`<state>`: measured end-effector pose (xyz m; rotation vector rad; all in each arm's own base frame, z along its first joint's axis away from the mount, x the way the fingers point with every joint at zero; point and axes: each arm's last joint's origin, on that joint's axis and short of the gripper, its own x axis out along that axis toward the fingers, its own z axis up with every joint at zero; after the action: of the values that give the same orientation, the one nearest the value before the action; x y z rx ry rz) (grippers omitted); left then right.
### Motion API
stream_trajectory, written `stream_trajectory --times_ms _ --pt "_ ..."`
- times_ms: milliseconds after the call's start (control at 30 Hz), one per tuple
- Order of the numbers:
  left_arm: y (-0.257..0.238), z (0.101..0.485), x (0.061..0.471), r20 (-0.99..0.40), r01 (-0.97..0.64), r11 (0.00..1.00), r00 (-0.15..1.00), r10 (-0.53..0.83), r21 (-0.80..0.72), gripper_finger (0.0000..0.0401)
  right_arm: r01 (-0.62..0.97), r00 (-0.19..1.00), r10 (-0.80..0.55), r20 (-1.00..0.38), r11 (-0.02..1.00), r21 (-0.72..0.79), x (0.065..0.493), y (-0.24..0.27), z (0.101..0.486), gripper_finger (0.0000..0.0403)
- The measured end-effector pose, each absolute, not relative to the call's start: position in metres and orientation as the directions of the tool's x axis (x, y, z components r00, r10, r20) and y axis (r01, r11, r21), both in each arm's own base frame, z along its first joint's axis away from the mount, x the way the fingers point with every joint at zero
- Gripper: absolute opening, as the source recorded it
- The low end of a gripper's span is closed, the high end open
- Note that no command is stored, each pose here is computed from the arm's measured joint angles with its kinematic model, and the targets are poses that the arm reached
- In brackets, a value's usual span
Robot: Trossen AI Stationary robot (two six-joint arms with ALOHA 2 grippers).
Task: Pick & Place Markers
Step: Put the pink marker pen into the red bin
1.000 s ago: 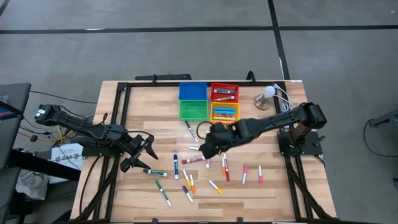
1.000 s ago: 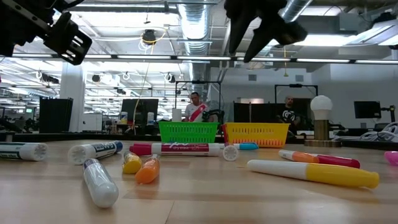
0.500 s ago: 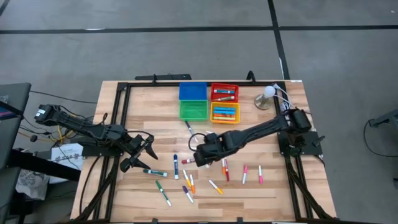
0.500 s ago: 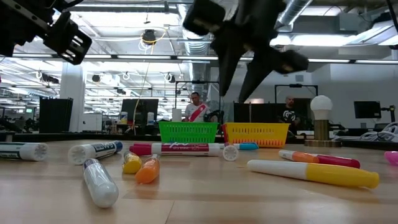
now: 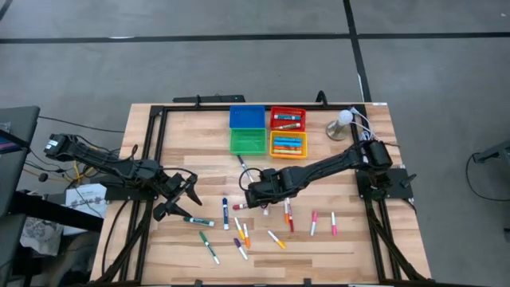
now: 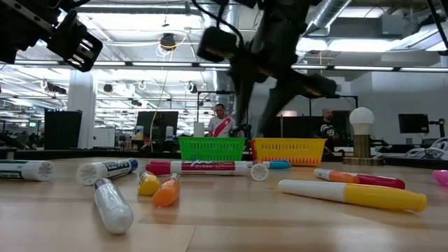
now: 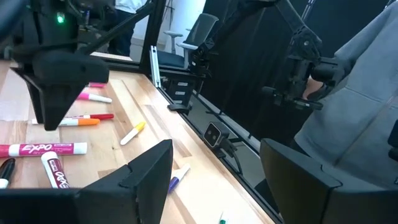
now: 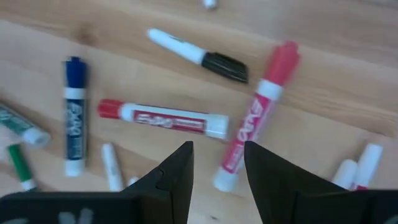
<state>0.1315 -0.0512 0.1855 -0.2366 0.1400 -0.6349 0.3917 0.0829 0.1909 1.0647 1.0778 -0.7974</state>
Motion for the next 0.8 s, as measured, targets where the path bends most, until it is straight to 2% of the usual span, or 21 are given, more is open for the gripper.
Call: stream_trajectory --times_ms 267,800 --pt "-0.051 0.185 0.132 -0.058 0.571 0.778 0.796 -0.603 -0.26 0.0242 0.92 0.276 -0.019 -0.961 0.297 0.258 0.395 0.084 0.179 0.0136" --pt "-0.051 0.185 0.132 -0.062 0.571 0.779 0.795 -0.603 -0.259 0.0242 0.931 0.261 -0.056 -0.964 0.278 0.236 0.393 0.081 0.179 0.0134"
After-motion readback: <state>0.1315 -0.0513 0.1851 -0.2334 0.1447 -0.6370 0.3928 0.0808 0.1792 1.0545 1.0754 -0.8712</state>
